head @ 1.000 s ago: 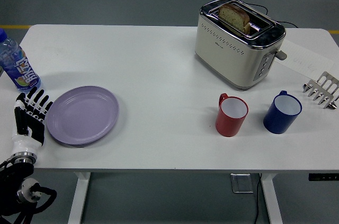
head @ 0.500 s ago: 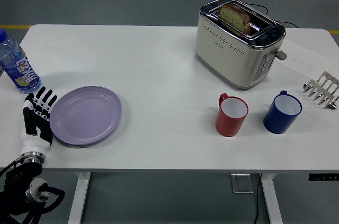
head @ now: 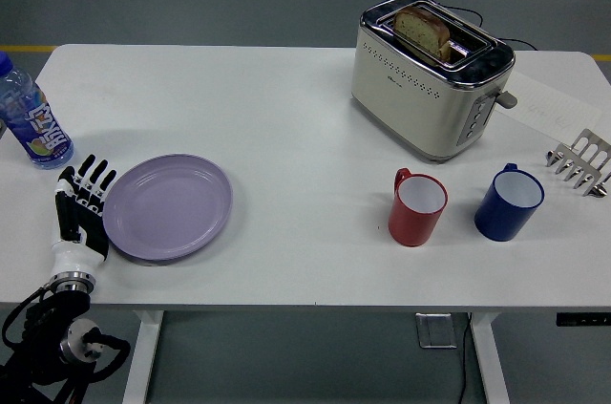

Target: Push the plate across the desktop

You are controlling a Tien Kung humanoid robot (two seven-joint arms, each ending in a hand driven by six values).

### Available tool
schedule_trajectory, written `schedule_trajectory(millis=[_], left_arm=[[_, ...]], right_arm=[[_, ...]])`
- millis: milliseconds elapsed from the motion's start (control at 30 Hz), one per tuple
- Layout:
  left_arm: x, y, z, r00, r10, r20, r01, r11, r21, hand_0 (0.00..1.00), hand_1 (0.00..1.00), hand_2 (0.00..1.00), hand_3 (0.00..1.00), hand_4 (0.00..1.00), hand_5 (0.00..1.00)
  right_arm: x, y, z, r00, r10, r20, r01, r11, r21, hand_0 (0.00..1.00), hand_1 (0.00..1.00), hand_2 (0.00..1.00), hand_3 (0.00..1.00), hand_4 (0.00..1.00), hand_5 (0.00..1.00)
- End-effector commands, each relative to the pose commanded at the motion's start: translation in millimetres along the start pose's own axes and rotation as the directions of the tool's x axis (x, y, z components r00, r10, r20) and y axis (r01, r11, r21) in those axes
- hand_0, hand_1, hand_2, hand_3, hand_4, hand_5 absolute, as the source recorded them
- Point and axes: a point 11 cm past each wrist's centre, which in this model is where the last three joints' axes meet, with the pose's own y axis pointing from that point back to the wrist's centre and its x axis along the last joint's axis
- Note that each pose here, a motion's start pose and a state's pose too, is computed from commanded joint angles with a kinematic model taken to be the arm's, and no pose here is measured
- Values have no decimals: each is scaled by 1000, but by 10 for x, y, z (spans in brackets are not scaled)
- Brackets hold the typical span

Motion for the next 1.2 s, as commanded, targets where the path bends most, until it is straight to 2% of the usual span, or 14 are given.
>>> schedule_trajectory(millis=[600,1200], left_arm=[[-100,11,-84,1000,-23,5,23,1000,13,819,864,866,844,534,998],[-270,49,-207,997,-80,17,79,996,52,817,863,864,839,529,998]], right_arm=[[13,-5,48,1000,4,-6,-4,1000,-12,590,523,608,593,355,538],[33,-8,54,1000,8,-8,-8,1000,-12,590,523,609,593,357,541]])
